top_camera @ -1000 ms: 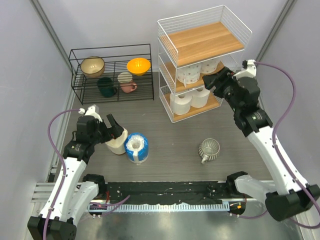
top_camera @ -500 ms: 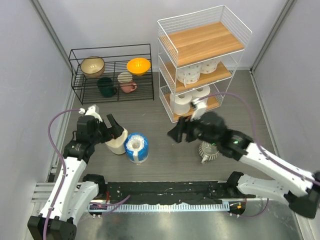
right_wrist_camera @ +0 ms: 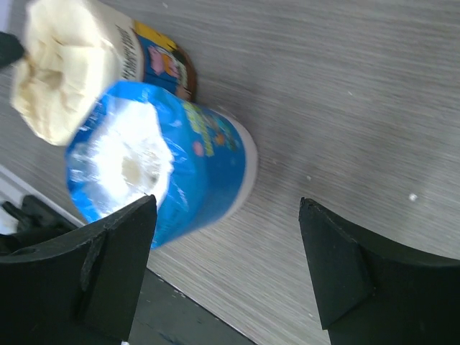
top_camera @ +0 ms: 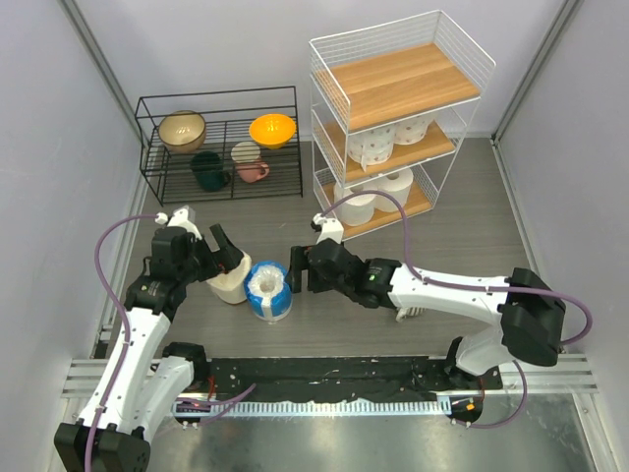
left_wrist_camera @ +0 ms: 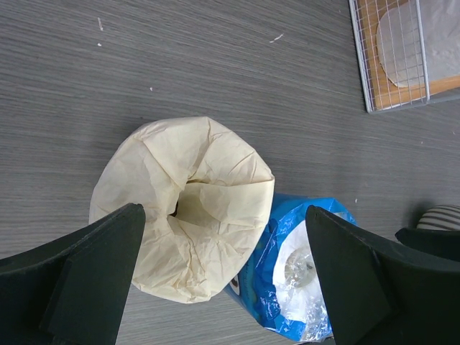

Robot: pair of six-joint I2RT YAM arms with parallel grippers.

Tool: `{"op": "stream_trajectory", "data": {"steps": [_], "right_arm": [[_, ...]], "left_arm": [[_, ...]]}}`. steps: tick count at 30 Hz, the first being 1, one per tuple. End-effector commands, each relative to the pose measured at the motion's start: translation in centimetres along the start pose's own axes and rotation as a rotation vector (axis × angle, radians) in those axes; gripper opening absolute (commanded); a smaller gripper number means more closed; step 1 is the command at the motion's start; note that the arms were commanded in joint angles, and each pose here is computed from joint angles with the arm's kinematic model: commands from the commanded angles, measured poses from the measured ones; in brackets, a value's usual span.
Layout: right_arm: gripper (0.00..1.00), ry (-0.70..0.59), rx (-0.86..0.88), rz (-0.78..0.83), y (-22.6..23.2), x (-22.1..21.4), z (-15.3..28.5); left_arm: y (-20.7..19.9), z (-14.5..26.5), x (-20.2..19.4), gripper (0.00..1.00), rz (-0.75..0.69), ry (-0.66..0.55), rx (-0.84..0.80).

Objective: Place and organize the paper towels onto the shelf

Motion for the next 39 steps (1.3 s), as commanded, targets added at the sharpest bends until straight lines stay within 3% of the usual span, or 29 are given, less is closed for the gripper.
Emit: {"op": "stream_trajectory", "data": {"steps": [1,6,14,19,25,28,29,30,32,34,39], "right_arm": [[0.86,-0.116,0.148,-0.106,4.5,3.3,0.8],[0.86,-0.103,0.193,-0.108,5.4,3.1,0.6],[0.84,0.082,0.152,-0.036,6.2,-0.5,-2.9],[0.76,0.148,0.078,-0.018,5.0,-2.7,-4.4],[0.68,0.138,0.032,-0.023,3.5,-3.0,-4.2],[0.53,0.145,0.012,-0.016,3.0,-3.3,-4.5],[0.39,0.148,0.01,-0.014,2.9,-3.4,-4.5],[0.33,0.148,0.016,-0.014,3.1,-3.3,-4.5],[0.21,0.112,0.031,-0.034,3.6,-2.3,-3.7],[0.21,0.047,0.087,-0.052,4.5,-0.7,-2.6],[0.21,-0.219,0.203,-0.037,8.2,9.1,5.8]], "left_arm": [[-0.3,0.0,0.6,1.0,-0.01,-0.028,-0.016],[-0.5,0.0,0.6,1.0,-0.011,-0.029,-0.024],[-0.5,0.1,0.7,1.0,-0.012,-0.033,-0.023],[-0.4,0.0,0.7,1.0,-0.01,-0.03,-0.023],[-0.5,0.0,0.7,1.0,-0.011,-0.03,-0.025],[-0.4,0.1,0.7,1.0,-0.011,-0.032,-0.023],[-0.5,0.1,0.7,1.0,-0.011,-0.031,-0.024],[-0.5,0.1,0.7,1.0,-0.011,-0.031,-0.024],[-0.5,0.0,0.6,1.0,-0.012,-0.029,-0.023],[-0.5,0.1,0.7,1.0,-0.011,-0.032,-0.024],[-0.4,0.0,0.6,1.0,-0.011,-0.028,-0.02]]}}
Point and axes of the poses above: each gripper's point midway between its finger pads, its own z axis back along the fingers, its own y axis along the line the jaws close on, x = y × z, the point moved 2 cm from there along z, back along the fingers, and after that the axes turned 13 degrees about -z, right-handed, at the moved point
